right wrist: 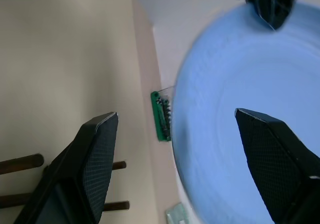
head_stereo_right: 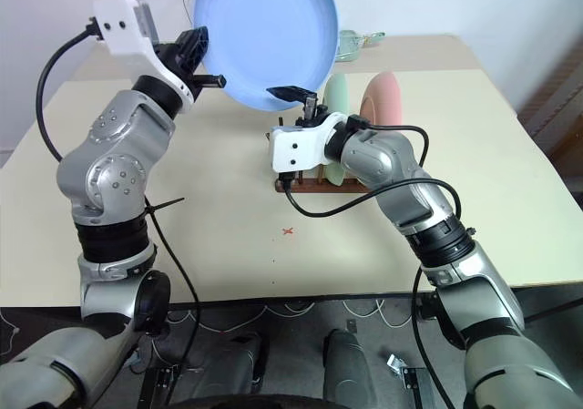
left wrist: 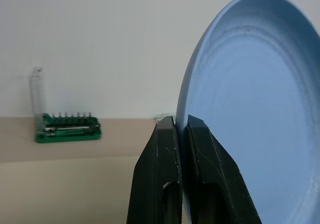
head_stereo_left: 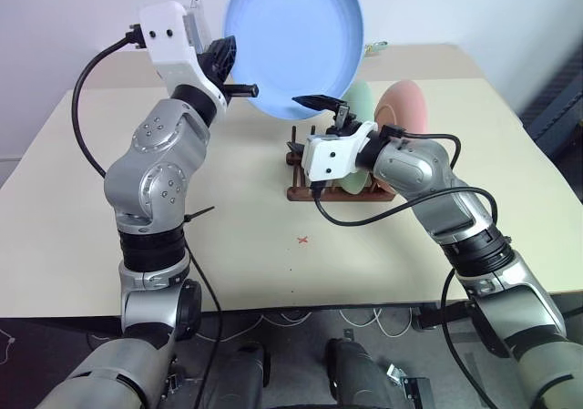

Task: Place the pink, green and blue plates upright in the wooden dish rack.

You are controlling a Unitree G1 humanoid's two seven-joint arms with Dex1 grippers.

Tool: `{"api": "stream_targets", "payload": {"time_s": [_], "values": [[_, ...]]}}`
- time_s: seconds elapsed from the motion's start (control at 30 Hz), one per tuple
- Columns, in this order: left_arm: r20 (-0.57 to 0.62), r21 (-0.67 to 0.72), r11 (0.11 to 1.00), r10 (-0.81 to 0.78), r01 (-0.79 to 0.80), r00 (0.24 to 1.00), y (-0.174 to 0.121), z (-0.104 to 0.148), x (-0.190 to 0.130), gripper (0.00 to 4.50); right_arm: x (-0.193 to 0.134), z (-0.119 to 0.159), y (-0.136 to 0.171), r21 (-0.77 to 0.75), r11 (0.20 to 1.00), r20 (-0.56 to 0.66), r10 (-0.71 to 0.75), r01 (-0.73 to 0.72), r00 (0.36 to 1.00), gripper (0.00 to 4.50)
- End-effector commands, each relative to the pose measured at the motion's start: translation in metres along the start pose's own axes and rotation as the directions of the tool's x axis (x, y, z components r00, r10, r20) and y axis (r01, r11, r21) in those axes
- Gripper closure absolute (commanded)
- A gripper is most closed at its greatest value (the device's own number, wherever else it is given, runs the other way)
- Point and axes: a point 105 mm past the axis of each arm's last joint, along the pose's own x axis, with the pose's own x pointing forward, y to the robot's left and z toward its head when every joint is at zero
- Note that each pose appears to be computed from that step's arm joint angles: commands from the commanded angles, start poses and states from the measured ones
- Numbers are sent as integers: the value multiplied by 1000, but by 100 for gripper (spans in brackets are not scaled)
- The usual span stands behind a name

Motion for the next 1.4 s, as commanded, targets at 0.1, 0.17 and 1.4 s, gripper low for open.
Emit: {"api": "stream_targets", "payload": {"time_s": [0.1, 0.17, 1.4], "values": [[53, -6, 998, -68, 68, 996, -24, 20, -8, 450, 4, 1, -15, -92, 995, 0, -50, 50, 999, 123], [56, -6, 998, -70, 70, 996, -24, 22, -9, 450, 4, 0, -16, -100, 994, -5, -55, 54, 998, 202], [-256, 309, 944, -38, 119, 966, 114, -73, -94, 52, -32, 72, -82, 915, 354, 346, -441, -194, 828, 450]]}}
